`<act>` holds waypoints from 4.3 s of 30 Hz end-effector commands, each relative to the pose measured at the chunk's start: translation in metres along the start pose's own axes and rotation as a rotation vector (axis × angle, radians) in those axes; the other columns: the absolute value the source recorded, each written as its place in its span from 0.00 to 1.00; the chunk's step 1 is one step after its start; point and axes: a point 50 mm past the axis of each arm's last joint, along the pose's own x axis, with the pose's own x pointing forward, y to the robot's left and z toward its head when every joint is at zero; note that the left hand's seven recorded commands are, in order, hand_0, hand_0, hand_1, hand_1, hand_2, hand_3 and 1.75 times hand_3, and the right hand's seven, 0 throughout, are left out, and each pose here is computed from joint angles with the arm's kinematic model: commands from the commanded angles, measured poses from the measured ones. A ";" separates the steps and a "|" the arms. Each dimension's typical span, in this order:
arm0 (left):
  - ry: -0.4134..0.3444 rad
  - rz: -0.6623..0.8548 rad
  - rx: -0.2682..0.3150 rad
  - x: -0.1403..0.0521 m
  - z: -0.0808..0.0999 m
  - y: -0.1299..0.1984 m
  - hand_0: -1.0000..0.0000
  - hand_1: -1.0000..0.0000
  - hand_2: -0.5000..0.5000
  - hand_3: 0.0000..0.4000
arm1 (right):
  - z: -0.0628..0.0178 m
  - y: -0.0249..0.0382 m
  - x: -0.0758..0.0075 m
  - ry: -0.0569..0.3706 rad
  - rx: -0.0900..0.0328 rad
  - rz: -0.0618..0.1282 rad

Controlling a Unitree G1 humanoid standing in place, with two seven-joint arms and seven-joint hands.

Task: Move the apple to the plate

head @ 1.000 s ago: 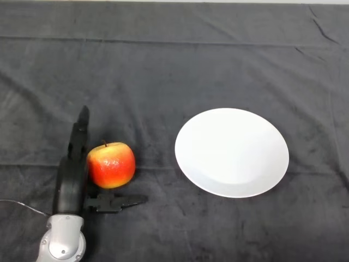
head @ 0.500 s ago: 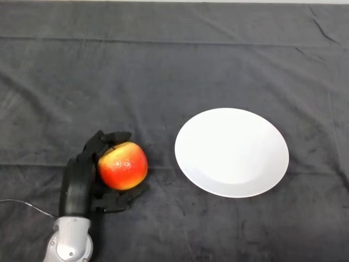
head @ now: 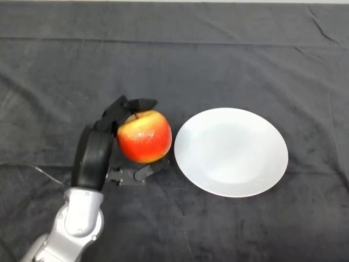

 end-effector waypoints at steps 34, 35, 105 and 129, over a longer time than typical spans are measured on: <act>-0.046 -0.253 0.045 0.033 0.018 -0.092 0.00 0.00 0.50 1.00 | 0.0149 0.0057 0.0046 -0.037 -0.017 0.019; -0.042 -0.266 0.048 0.033 0.017 -0.095 0.00 0.00 0.50 1.00 | 0.0149 0.0057 0.0046 -0.037 -0.017 0.019; -0.162 -0.074 0.068 0.004 0.030 0.019 1.00 1.00 0.50 0.00 | 0.0149 0.0056 0.0048 -0.038 -0.013 0.021; 0.065 0.549 0.157 -0.084 -0.028 0.200 1.00 1.00 0.50 0.00 | 0.0149 0.0056 0.0047 -0.038 -0.015 0.020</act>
